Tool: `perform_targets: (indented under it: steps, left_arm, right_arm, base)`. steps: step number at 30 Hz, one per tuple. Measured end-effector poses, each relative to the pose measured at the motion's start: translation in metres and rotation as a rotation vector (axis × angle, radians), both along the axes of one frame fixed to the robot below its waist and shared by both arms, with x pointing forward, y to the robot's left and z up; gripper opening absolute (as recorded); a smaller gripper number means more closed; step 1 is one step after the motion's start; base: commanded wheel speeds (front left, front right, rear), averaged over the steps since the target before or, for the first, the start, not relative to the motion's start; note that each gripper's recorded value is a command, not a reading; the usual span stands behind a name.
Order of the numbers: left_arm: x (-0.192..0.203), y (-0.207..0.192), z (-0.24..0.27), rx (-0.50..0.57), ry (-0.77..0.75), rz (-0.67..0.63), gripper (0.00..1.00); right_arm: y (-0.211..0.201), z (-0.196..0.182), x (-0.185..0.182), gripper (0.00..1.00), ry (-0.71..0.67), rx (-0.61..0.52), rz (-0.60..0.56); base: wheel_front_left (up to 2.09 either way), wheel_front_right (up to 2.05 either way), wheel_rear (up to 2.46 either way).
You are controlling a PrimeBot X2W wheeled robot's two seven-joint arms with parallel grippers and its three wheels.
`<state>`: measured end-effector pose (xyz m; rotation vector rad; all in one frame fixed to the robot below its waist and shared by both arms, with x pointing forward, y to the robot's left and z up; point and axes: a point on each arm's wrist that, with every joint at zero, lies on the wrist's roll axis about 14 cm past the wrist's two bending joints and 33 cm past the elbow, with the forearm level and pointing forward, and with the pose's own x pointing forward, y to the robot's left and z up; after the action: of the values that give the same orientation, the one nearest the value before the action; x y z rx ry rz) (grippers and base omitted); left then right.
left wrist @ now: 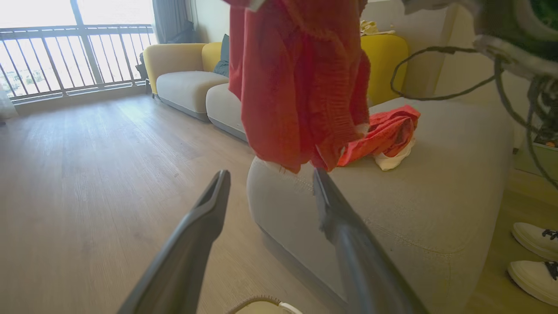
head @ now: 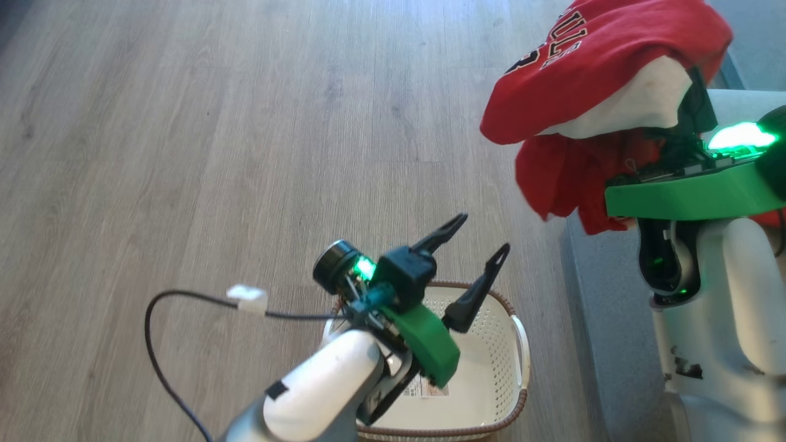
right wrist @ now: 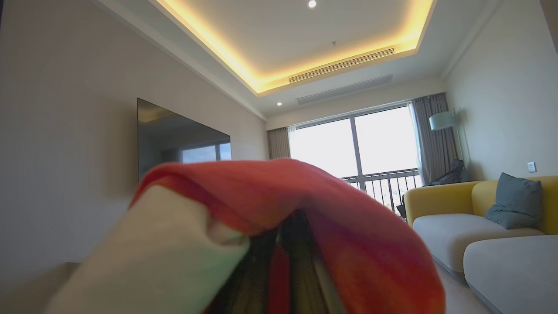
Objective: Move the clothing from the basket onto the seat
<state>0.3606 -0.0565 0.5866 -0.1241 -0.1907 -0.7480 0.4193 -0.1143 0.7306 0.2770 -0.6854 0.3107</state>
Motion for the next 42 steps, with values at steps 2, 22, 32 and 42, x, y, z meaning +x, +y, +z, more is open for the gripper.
perform_targets:
  steps: [2,22,32,42]
  left_arm:
    - [-0.001,0.001,-0.003,0.016,-0.009,0.008,1.00]
    - [-0.033,0.022,-0.061,0.082,0.081,0.009,1.00]
    - [-0.027,0.023,-0.058,0.069,0.080,0.011,1.00]
    - [-0.016,0.015,-0.055,0.069,0.068,-0.005,1.00]
  right_arm:
    - [0.000,0.001,0.000,0.00,-0.003,-0.002,-0.003]
    - [-0.017,0.015,-0.006,0.00,-0.047,-0.032,-0.079]
    - [-0.026,0.005,-0.011,0.00,-0.024,-0.048,-0.112]
    - [-0.057,-0.006,-0.015,0.00,0.012,-0.039,-0.194]
  base:
    - [0.00,0.00,0.00]
    - [0.00,0.00,0.00]
    - [0.00,0.00,0.00]
    - [0.00,0.00,0.00]
